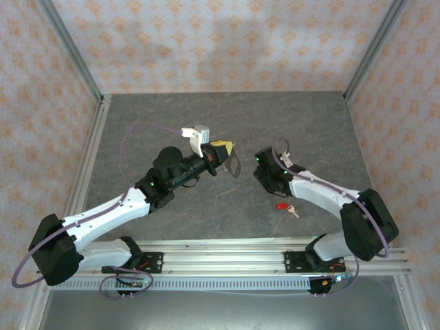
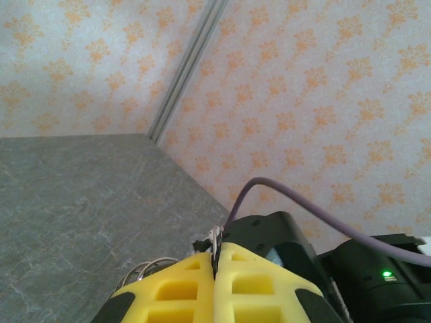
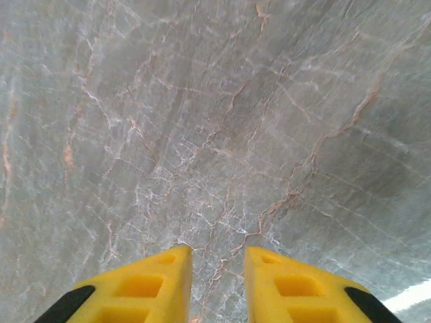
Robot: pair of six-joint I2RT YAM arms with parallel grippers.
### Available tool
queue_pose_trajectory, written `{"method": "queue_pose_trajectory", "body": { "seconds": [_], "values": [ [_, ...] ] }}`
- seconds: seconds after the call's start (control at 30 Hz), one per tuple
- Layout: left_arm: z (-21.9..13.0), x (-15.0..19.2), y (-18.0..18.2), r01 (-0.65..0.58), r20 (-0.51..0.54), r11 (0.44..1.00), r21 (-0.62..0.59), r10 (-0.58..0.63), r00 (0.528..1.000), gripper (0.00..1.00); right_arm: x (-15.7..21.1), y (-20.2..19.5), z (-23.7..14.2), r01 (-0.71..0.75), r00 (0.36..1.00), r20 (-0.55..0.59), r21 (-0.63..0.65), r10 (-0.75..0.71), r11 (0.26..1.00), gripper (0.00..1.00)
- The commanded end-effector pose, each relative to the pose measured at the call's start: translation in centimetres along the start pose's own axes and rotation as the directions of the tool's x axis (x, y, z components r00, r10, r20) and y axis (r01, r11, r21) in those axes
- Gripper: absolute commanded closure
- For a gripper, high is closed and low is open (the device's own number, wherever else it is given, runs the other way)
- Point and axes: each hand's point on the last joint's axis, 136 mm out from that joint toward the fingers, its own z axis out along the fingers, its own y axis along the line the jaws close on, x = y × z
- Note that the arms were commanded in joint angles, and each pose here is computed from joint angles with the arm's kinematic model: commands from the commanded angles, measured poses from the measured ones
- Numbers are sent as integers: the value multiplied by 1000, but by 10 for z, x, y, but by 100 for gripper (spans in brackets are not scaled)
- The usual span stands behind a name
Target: Put the keys on the keyring
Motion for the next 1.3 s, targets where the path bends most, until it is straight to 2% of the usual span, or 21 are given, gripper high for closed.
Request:
{"method": "queue_pose_trajectory", "body": {
  "seconds": [0.0, 0.2, 0.3, 0.53, 0.77, 1.0, 1.27],
  "values": [
    [-9, -23, -9, 0, 80, 1000, 25, -2, 997, 100, -10, -33, -15, -2, 998, 66, 92, -4, 996, 70],
    [-8, -23, -9, 0, 82, 1000, 27, -3, 997, 100, -16, -99, -36, -77, 987, 152, 208, 45, 975, 59],
    [-7, -24, -10, -1, 82, 999, 32, -1, 997, 100, -18, -127, -44, -114, 980, 186, 237, 70, 965, 56],
    [-6, -23, -10, 3, 82, 999, 37, -6, 997, 100, -15, -158, -45, -169, 973, 201, 266, 117, 949, 54],
    [-6, -24, -11, 7, 85, 999, 41, -11, 996, 100, -10, -148, -27, -134, 984, 155, 283, 93, 950, 54],
    [-9, -27, -12, 6, 94, 999, 37, -10, 996, 100, 5, -118, -4, -105, 994, 62, 230, 93, 967, 59],
    [-12, -29, -13, 7, 99, 999, 36, -11, 995, 100, 24, -42, 13, -28, 1000, -2, 122, 29, 992, 62]
  ]
}}
